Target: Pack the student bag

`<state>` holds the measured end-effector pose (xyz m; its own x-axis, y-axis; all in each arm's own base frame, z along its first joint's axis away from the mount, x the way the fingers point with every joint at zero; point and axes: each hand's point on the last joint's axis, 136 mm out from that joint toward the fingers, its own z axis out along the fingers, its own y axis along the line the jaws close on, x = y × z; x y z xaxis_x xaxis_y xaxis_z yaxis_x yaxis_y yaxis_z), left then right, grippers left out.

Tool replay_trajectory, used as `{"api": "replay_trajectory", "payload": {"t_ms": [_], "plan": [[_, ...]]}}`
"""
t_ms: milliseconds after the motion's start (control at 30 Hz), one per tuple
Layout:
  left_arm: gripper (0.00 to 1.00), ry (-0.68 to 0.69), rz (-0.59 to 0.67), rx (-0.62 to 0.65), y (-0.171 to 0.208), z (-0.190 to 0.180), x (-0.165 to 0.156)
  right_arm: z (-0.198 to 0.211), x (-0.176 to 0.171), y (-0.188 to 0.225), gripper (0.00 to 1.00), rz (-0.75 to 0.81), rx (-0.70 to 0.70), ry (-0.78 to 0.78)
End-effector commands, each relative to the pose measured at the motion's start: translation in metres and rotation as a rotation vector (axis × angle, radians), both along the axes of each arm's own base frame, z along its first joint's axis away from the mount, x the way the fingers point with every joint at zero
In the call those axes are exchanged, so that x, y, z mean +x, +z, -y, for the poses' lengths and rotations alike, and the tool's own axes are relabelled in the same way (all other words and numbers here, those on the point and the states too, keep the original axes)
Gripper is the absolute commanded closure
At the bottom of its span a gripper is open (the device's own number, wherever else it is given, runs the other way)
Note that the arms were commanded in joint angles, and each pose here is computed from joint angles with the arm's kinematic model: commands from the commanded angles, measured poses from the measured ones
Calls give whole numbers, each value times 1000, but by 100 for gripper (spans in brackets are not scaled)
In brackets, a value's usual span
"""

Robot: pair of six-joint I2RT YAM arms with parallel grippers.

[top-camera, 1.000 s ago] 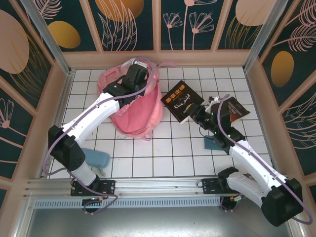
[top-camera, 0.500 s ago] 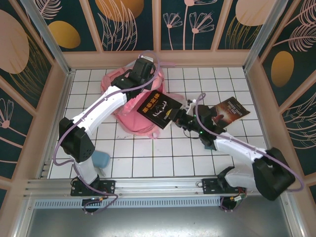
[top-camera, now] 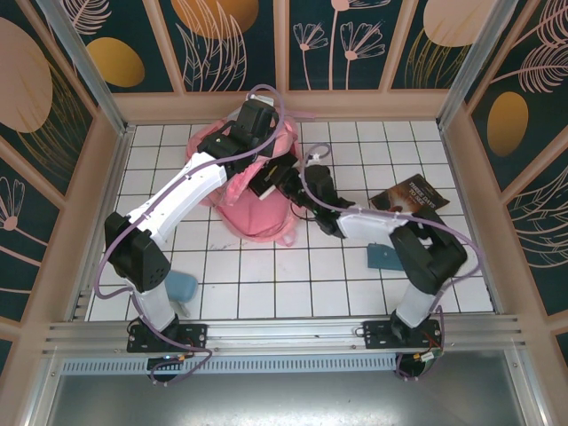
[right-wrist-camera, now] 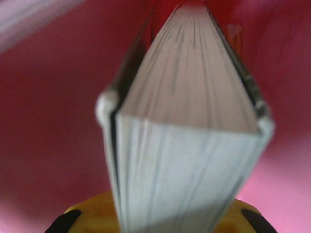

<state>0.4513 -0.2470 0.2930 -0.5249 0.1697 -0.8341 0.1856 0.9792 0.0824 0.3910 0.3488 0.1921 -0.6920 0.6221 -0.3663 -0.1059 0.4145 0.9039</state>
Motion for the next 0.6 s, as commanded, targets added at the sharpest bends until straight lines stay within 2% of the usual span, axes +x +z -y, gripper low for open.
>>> {"api": "replay_trajectory", "payload": {"t_ms": [0,167,300,400,433,500,567], "plan": [[100,17,195,-143,75,5,8,-9,36,41,94,125,97,-120],[100,14,187,-143,74,5,7,-28,72,17,92,131,92,-184],[100,3,171,-144,70,7,6,-57,98,-2,88,160,27,-148],[100,5,163,-139,67,6,5,-58,103,-20,84,127,14,-154],[100,4,163,-141,67,7,4,-56,101,-25,79,113,13,-158],[100,3,160,-142,65,7,5,-55,99,-30,55,88,-3,-152],[100,-2,153,-146,63,10,6,-56,95,-32,43,61,-15,-122]]}}
